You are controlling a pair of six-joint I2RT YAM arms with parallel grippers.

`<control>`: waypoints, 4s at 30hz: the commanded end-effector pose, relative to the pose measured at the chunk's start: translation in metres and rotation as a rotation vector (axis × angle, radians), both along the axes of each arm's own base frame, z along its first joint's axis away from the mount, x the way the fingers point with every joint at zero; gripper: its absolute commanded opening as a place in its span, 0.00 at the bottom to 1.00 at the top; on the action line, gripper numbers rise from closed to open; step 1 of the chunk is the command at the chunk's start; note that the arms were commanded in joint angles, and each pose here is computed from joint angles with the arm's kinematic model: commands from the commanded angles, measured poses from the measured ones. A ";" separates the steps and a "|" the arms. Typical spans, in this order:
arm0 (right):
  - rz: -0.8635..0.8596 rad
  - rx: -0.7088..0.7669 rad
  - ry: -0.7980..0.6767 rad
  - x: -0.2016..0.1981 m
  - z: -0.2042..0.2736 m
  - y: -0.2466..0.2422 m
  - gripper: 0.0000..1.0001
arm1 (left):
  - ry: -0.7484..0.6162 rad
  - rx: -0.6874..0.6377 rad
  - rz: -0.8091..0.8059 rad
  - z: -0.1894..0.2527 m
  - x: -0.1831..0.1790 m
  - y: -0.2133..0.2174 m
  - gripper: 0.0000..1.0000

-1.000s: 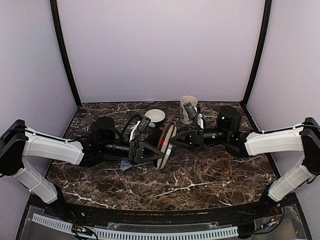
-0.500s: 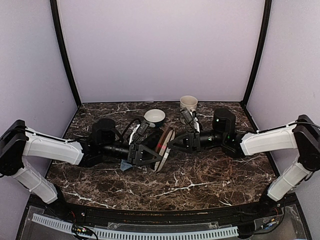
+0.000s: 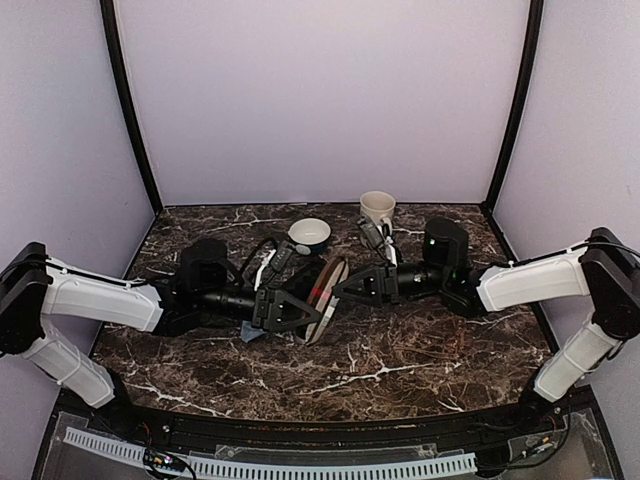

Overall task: Organize the sunglasses
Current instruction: Open the sunglasses case, then place the opened sunglasses case at the center of the board.

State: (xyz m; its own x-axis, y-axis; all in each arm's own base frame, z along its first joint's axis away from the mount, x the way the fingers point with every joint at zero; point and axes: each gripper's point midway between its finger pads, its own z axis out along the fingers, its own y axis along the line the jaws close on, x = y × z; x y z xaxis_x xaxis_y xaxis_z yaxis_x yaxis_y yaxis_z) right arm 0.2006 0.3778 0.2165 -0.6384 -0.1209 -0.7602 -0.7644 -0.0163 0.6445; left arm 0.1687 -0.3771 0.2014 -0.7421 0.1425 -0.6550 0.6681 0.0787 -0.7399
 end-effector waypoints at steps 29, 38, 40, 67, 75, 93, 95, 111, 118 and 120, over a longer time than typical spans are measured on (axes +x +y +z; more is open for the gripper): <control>-0.317 -0.374 0.410 0.053 -0.125 -0.019 0.38 | -0.302 -0.212 -0.069 0.080 -0.020 0.007 0.00; -0.365 -0.435 0.426 0.056 -0.140 -0.026 0.34 | -0.311 -0.229 -0.061 0.084 -0.020 0.009 0.00; -0.380 -0.457 0.432 0.056 -0.147 -0.029 0.33 | -0.309 -0.236 -0.060 0.085 -0.020 0.009 0.00; -0.460 -0.563 0.444 0.050 -0.188 -0.051 0.29 | -0.291 -0.276 -0.022 0.092 -0.018 0.014 0.00; -0.331 -0.426 0.280 0.039 -0.130 -0.040 0.47 | -0.270 -0.073 0.096 0.054 0.008 0.012 0.00; -0.182 -0.282 0.103 0.006 -0.052 -0.054 0.73 | -0.189 0.302 -0.049 -0.028 0.031 -0.011 0.00; -0.180 -0.273 0.109 0.006 -0.051 -0.054 0.73 | -0.190 0.320 -0.056 -0.033 0.035 -0.014 0.00; -0.285 -0.351 0.153 0.024 -0.086 -0.076 0.71 | -0.059 0.404 -0.184 -0.075 0.048 0.009 0.00; -0.289 -0.388 0.170 0.028 -0.102 -0.075 0.71 | 0.056 0.427 -0.212 -0.097 0.055 0.032 0.00; -0.283 -0.383 0.173 0.028 -0.103 -0.074 0.71 | 0.084 0.427 -0.217 -0.103 0.060 0.036 0.00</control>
State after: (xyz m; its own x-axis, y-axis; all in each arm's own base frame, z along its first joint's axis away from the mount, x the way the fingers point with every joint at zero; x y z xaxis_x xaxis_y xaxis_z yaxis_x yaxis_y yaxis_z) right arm 0.2198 0.3006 0.1088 -0.8223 -0.1876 -0.5372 -0.5578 0.4527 0.6957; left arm 0.2326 -0.3497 0.1036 -0.7039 0.5138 -0.4904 0.6802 0.2890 -0.6736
